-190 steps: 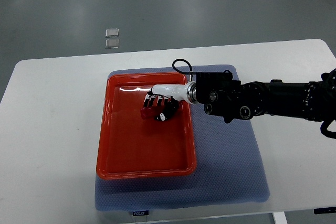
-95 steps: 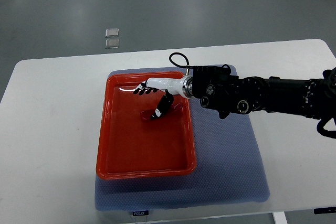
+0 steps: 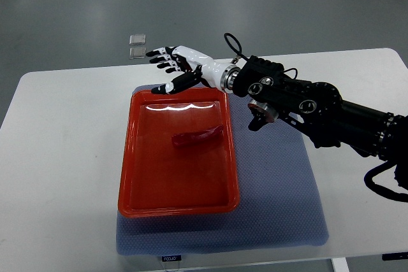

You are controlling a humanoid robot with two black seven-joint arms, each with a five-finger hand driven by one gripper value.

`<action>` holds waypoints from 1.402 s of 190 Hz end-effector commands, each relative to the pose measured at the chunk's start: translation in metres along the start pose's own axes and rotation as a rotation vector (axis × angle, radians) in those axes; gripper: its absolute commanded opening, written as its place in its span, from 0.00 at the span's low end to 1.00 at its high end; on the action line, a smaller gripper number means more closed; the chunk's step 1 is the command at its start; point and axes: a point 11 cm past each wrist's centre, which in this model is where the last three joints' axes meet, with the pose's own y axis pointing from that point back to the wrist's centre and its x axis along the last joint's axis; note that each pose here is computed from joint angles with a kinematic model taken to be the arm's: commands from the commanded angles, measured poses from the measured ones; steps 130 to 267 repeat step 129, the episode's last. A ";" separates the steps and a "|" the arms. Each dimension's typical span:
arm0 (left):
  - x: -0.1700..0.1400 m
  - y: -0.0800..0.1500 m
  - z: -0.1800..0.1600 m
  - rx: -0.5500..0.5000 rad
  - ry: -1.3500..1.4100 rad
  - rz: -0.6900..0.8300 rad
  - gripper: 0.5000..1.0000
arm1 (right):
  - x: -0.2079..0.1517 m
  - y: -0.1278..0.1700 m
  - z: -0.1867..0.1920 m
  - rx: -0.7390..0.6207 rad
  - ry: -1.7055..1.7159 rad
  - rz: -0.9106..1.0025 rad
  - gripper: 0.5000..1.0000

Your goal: Place red pepper on red tray

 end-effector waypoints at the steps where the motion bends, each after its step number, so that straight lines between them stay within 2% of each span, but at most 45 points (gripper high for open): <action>1: 0.000 0.000 0.000 -0.001 0.000 0.000 1.00 | 0.040 0.019 0.010 0.099 -0.307 0.156 0.72; 39: 0.000 0.000 0.000 -0.001 0.003 0.000 1.00 | 0.092 0.065 0.055 0.289 -0.848 0.393 0.77; 82: 0.000 0.000 0.000 0.000 0.000 0.001 1.00 | 0.098 0.096 0.104 0.300 -1.022 0.487 0.78; 267: 0.000 0.000 0.000 0.000 0.000 0.000 1.00 | 0.100 0.100 0.109 0.297 -1.029 0.494 0.78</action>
